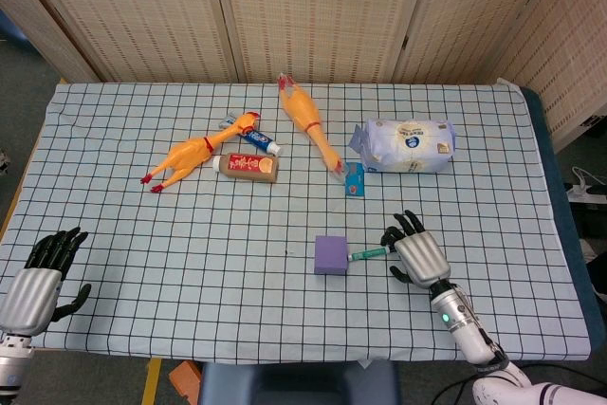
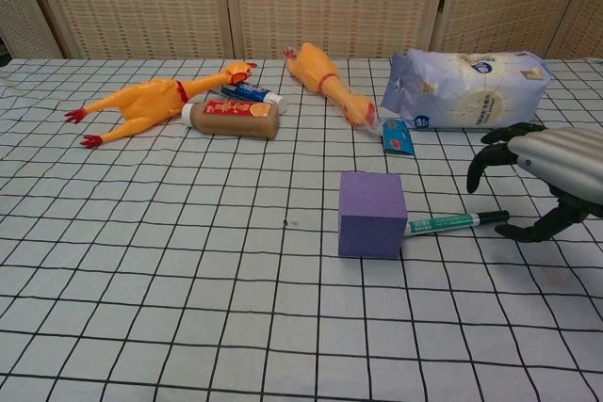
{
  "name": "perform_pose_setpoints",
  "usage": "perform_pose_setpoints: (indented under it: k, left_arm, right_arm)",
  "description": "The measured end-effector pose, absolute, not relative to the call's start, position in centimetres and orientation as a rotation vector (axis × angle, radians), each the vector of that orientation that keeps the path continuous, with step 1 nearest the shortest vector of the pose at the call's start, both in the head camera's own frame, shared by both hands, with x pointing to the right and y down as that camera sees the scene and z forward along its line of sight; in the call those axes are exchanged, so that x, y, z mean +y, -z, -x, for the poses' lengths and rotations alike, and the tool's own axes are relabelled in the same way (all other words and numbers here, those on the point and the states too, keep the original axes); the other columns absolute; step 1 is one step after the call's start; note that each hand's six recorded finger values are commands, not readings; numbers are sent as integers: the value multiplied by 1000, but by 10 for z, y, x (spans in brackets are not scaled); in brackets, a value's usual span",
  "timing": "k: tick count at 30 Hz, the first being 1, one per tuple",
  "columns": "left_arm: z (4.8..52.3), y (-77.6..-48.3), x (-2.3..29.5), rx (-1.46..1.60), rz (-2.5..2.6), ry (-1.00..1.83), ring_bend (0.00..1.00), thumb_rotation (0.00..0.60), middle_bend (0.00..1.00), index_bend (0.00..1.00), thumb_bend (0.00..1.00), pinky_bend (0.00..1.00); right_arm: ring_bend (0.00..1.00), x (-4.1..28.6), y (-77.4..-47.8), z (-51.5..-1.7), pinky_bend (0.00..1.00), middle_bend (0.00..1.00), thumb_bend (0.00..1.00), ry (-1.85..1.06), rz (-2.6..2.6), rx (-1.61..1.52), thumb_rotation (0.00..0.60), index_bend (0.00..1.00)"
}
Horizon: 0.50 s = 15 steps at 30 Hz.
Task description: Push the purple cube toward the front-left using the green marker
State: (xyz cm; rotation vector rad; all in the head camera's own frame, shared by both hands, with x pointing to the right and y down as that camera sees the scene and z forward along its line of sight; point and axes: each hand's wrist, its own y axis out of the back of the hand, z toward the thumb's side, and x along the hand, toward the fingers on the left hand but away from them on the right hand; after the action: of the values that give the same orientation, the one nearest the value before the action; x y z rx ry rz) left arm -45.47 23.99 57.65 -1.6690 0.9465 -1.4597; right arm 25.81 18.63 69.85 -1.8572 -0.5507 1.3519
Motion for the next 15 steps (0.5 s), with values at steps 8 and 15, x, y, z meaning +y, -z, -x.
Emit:
perform_pose_setpoints:
  k: [8,15]
  left_arm:
    - [456,-578,238,947,1677,1468,0,600,0,0,377,71]
    - [457,-578,237,953,1684,1468,0,600,0,0,383,71]
  right_arm:
    - [77,179,-720,-234,58,312,221,-1355,1839,-515,600,420]
    - [77,178,-727,-224,58,314,226,-1362,1819,-473,600,439]
